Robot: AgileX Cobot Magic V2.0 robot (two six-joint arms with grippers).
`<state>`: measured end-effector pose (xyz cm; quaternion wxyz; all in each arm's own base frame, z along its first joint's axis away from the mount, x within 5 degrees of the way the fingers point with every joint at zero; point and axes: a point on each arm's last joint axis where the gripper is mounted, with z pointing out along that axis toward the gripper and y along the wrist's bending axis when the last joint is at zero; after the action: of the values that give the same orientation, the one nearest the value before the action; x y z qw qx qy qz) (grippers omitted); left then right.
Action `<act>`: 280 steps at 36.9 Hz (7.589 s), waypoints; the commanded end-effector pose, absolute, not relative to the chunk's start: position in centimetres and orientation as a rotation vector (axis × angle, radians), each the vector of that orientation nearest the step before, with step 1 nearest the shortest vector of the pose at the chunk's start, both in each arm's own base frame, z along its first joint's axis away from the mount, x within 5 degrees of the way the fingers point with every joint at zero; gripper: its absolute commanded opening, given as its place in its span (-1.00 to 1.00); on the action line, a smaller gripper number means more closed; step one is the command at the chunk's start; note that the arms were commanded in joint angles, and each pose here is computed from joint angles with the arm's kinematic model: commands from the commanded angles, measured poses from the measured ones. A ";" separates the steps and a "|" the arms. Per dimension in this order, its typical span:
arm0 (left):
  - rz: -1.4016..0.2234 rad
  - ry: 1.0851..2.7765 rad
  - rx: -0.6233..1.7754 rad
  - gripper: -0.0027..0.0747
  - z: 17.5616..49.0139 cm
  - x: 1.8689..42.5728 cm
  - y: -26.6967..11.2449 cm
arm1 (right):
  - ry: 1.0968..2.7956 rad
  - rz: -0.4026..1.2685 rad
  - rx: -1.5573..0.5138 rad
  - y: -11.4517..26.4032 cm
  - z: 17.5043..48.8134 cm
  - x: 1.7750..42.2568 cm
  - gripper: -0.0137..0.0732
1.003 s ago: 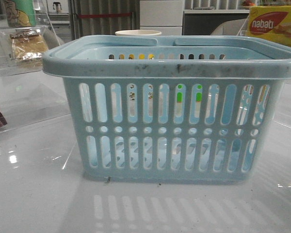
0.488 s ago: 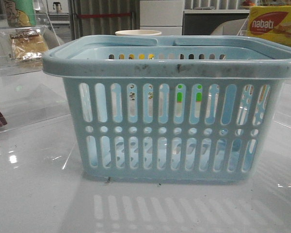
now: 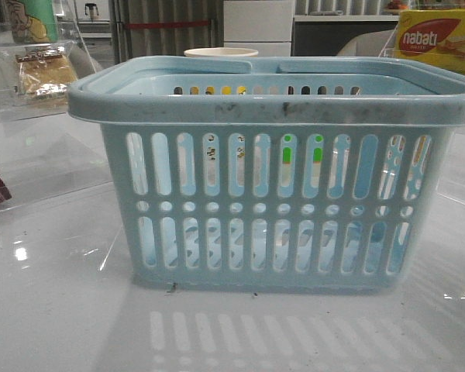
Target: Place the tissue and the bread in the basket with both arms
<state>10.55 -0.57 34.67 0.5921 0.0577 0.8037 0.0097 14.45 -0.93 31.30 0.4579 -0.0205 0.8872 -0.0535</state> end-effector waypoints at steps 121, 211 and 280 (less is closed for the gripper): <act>0.014 1.771 0.117 0.11 36.3 10.8 -0.6 | 2.422 0.358 -0.509 10.7 38.3 30.5 -0.24; 0.007 1.878 0.118 0.40 36.9 17.8 -0.9 | 1.946 0.344 -0.505 5.8 35.4 12.7 0.49; -0.127 1.963 -0.018 -0.37 31.1 46.9 -2.5 | 1.946 0.344 -0.505 5.8 35.4 12.7 0.49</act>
<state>47.85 -2.59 25.28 0.4834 0.0006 0.8742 -0.0457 12.45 5.87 33.86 0.4788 -0.2257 0.8367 0.1404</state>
